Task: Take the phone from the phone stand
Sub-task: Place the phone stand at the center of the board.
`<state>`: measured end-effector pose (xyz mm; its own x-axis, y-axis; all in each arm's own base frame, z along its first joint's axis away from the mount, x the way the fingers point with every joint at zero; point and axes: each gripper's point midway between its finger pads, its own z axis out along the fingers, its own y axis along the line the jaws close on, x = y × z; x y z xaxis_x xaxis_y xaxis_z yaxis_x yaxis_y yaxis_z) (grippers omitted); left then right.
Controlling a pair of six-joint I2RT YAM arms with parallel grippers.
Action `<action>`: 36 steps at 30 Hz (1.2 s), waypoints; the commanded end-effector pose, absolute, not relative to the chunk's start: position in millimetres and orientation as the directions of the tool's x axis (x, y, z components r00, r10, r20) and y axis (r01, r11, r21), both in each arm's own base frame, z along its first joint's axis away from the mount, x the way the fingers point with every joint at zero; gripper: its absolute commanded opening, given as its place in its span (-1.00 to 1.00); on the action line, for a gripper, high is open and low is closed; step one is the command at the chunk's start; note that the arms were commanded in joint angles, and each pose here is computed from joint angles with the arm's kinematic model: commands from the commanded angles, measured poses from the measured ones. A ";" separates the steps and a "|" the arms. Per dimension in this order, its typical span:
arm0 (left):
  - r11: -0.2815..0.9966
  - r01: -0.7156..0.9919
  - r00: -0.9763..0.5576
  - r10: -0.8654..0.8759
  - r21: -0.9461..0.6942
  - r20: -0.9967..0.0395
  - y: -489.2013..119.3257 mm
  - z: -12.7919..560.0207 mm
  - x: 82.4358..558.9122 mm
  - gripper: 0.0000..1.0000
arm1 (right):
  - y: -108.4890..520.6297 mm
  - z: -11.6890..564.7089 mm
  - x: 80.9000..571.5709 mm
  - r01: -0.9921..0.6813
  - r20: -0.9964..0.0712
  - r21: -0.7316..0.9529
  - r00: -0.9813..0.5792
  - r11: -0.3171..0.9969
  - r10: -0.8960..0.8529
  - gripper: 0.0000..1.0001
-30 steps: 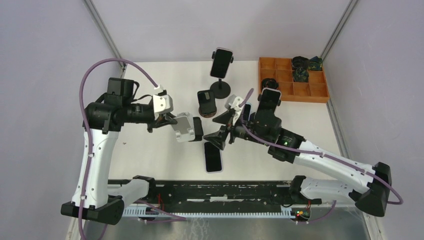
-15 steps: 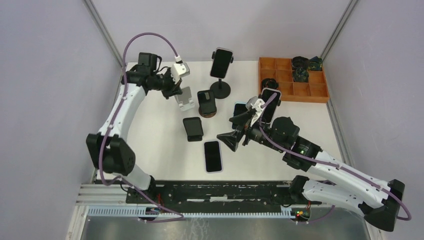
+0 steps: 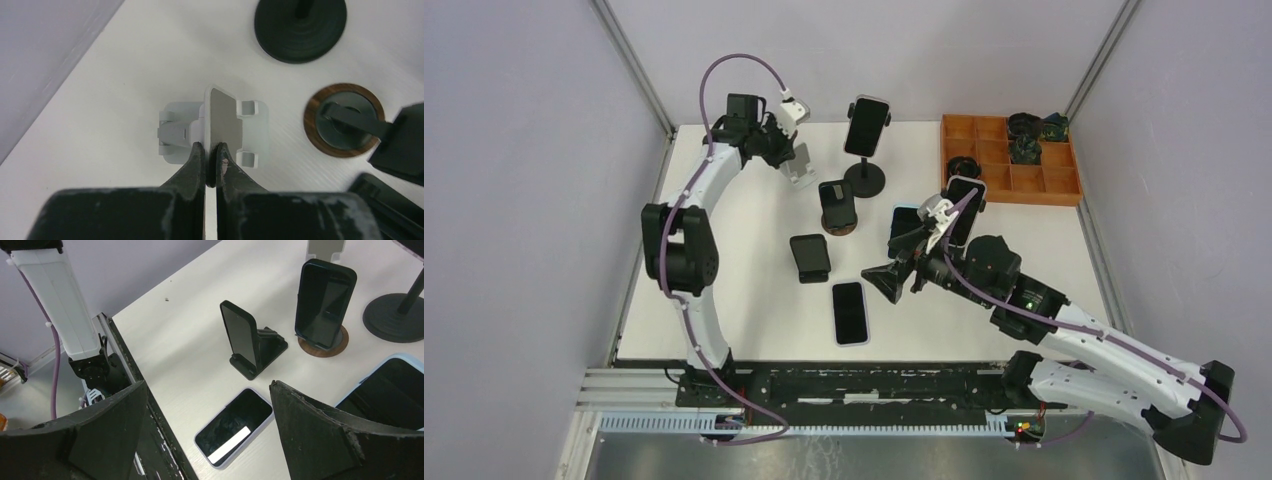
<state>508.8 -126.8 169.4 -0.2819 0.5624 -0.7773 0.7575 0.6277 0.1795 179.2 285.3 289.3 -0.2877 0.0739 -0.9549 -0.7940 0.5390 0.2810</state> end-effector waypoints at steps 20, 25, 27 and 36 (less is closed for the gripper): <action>0.721 0.684 -0.296 0.408 0.106 -0.864 -114.5 128.1 602.5 -0.73 | 289.0 282.4 210.0 -0.744 -0.946 0.286 -0.319 0.604 0.054 0.96; 0.725 0.673 -0.258 0.417 0.148 -0.871 -105.8 163.0 588.9 0.62 | 288.1 281.3 210.9 -0.745 -0.946 0.284 -0.320 0.604 0.050 0.96; 0.729 0.661 -0.233 0.422 0.176 -0.876 -99.7 183.3 579.7 0.79 | 286.6 282.7 210.5 -0.745 -0.947 0.281 -0.318 0.604 0.049 0.96; 0.717 0.693 -0.407 0.310 -0.070 -0.859 -60.8 231.8 467.8 1.00 | 275.8 294.6 204.1 -0.758 -0.958 0.247 -0.285 0.603 0.033 0.96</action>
<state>534.6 -76.6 192.6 -0.3476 0.3902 -0.8526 0.6674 0.7417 0.0674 206.8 282.1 264.2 -0.3449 -0.0009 -0.9387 -0.7408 0.6143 0.2716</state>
